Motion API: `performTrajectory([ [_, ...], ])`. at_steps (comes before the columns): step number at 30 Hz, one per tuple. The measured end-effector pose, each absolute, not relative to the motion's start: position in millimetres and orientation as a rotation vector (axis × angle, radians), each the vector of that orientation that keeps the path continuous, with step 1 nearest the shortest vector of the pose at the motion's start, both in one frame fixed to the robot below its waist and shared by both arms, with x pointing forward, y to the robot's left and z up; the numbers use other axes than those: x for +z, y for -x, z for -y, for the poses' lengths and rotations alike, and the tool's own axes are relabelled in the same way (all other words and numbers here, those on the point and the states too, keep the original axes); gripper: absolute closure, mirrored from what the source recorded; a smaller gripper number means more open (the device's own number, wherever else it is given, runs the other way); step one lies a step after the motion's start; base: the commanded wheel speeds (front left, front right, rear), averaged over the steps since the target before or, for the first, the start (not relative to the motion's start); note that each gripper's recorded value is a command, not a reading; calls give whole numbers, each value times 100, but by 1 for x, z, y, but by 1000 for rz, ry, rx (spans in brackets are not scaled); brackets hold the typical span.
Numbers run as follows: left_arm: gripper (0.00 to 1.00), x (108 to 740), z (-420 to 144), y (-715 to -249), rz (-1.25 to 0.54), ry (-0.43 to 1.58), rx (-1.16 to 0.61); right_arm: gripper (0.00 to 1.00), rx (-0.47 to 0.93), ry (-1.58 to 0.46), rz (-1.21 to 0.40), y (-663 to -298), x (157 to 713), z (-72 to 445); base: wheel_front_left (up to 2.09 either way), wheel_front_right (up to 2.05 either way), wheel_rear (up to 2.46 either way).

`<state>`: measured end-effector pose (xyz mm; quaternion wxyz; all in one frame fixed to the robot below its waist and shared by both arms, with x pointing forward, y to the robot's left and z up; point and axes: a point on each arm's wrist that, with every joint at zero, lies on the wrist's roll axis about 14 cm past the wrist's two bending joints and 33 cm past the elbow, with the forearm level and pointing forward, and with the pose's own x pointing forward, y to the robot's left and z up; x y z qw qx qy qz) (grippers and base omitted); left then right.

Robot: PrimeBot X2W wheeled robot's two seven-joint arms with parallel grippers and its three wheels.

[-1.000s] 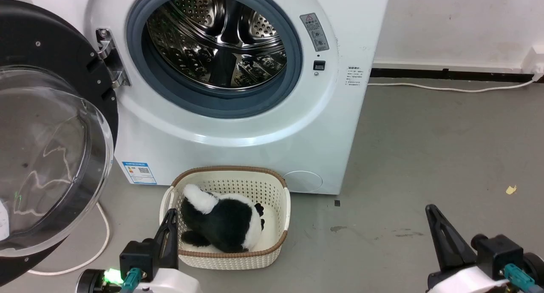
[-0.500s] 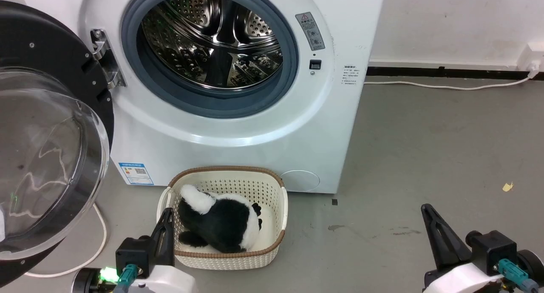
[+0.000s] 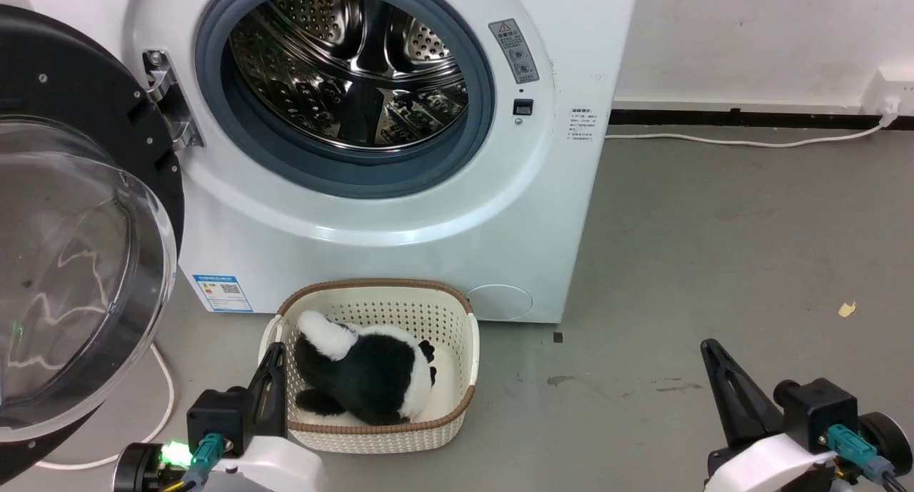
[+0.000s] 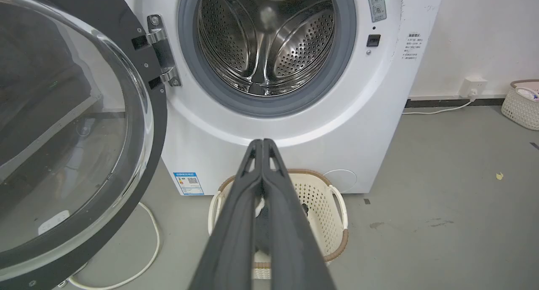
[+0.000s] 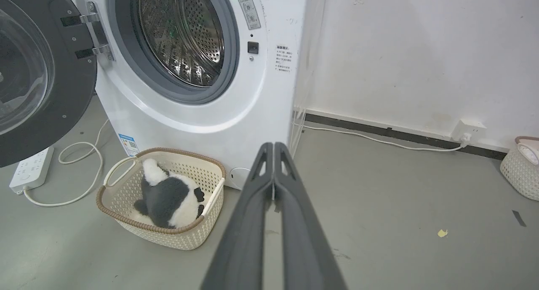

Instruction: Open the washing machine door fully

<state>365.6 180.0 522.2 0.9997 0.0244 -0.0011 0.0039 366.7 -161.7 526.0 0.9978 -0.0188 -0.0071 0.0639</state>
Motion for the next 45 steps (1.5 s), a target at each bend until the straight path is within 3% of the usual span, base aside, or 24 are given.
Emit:
performTrajectory([
  [45, 100, 522, -179, -369, -19, -41, 6, 100, 132, 45, -12, -369, 524, 160, 0, 0, 0],
])
